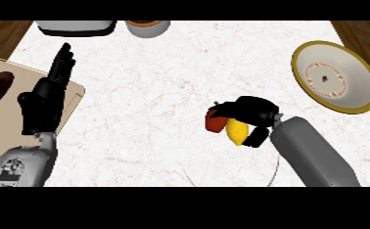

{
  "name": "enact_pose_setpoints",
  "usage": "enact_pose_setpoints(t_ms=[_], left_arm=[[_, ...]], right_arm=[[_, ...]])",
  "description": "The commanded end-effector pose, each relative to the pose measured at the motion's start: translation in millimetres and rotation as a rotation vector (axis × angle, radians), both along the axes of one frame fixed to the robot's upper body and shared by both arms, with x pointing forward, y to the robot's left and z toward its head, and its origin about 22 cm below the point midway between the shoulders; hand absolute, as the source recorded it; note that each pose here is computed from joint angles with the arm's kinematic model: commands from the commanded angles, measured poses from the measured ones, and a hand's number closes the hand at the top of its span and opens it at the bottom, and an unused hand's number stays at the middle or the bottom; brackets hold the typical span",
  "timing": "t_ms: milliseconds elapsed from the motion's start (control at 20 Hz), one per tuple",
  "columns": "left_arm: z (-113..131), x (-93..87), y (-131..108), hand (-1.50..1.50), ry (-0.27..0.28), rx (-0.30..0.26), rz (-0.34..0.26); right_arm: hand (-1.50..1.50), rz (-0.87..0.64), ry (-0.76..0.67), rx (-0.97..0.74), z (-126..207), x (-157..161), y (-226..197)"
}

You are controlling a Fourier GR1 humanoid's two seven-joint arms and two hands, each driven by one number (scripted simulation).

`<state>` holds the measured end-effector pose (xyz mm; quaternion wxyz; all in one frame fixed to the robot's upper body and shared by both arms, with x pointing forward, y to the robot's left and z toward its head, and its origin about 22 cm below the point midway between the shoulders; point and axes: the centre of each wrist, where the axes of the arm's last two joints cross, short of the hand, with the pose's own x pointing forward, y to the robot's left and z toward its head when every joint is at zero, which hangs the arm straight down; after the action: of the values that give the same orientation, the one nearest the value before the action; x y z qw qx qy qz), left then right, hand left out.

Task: Pick the lemon from the placemat and place it in the bowl

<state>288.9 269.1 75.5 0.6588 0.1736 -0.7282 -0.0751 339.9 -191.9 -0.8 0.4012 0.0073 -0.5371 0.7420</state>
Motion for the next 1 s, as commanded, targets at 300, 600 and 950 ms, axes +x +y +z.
enact_pose_setpoints(t_ms=[300,600,950], left_arm=[[19,2.3,-18,0.0,-0.012,0.001,0.006],[7,3.1,-18,0.0,0.001,-0.012,0.0],[8,7.1,-16,0.0,-0.008,0.005,-0.031]], right_arm=[[1.5,0.031,0.016,0.067,-16,-3,-8],[1.5,-0.384,-0.01,0.077,-6,3,49],[1.5,-1.006,-0.118,0.204,26,19,64]])
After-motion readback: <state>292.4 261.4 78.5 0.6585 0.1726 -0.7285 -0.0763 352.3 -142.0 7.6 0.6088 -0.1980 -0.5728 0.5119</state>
